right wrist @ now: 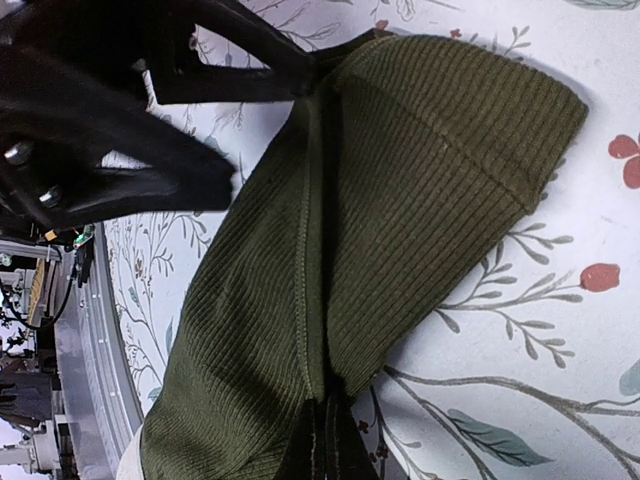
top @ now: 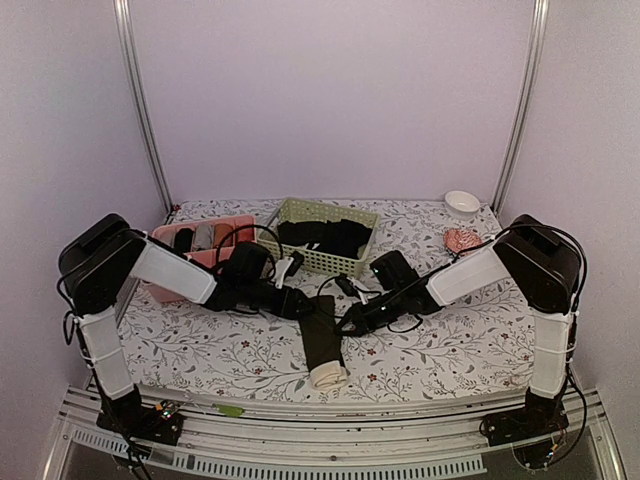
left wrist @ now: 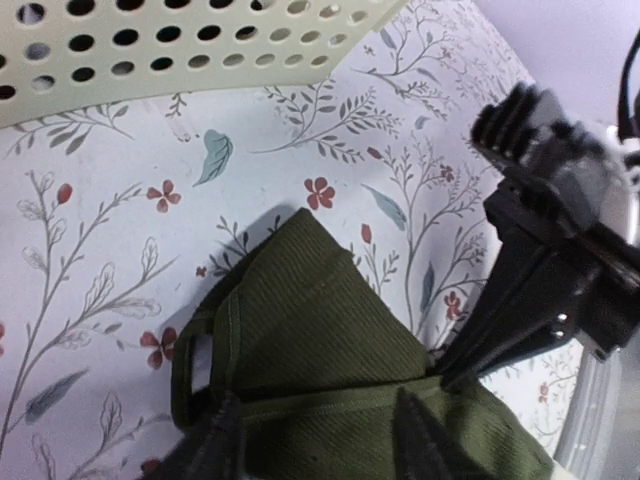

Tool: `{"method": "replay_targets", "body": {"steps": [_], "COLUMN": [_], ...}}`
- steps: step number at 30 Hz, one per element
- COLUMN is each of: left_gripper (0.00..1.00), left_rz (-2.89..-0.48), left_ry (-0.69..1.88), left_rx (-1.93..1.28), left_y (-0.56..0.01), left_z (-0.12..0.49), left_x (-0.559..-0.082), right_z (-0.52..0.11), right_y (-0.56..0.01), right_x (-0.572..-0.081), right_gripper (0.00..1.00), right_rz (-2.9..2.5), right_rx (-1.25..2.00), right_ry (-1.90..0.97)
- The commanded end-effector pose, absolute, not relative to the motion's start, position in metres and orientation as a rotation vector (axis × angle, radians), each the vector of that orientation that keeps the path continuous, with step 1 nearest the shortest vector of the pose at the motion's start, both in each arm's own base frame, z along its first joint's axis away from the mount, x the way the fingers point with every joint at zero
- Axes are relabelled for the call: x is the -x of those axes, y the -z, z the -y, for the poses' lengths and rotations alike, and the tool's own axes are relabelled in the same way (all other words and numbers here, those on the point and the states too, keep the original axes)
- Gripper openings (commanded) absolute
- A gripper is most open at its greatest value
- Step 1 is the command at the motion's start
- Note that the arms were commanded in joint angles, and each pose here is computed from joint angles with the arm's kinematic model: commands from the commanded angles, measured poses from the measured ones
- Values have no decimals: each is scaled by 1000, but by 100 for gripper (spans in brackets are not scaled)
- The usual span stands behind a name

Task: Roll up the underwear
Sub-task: Adjust the underwear at the center of the board.

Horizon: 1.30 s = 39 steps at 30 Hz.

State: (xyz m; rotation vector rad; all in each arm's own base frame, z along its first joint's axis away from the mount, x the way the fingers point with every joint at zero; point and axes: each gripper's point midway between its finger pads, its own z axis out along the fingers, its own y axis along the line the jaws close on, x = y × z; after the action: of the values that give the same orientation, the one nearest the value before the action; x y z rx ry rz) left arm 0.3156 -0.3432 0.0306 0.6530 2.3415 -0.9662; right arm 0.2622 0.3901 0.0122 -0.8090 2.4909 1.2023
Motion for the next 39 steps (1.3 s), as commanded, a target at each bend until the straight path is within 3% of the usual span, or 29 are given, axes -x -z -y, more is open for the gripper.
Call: {"method": "replay_targets", "body": {"steps": [1,4,6,18,25,31,39], "left_gripper": [66,81,84,84,86,95,96], "left_rz": [-2161,-2111,-2089,-2042,-2061,-2074,-2223], "left_ry": [975,1009,1038,1363,1413,1467,1474], "left_rx": [-610,-565,-544,-694,-718,-735,-727], "left_y": [-89,-111,-120,-124,-113,-101,-54], "left_z": [331,318,316,373,407,428,423], "left_x": [-316,-298,-282,-170,-163,-166,-151], "right_z": [-362,-359,-358,-353,-354,-355,-354], "right_y": [27,30,31,41,39,40,40], "right_x": [-256,-256,-257,-254,-254,-254,-253], "right_gripper": [0,0,0,0,0,0,0], "right_rz": [-2655,-2668,-2674,-2713,-2709,-2713,-2717], "right_rx": [718,699,682,606,606,603,603], "right_ry": [-1086,-1082,-1083,-1100,-1111,-1117,-1120]}}
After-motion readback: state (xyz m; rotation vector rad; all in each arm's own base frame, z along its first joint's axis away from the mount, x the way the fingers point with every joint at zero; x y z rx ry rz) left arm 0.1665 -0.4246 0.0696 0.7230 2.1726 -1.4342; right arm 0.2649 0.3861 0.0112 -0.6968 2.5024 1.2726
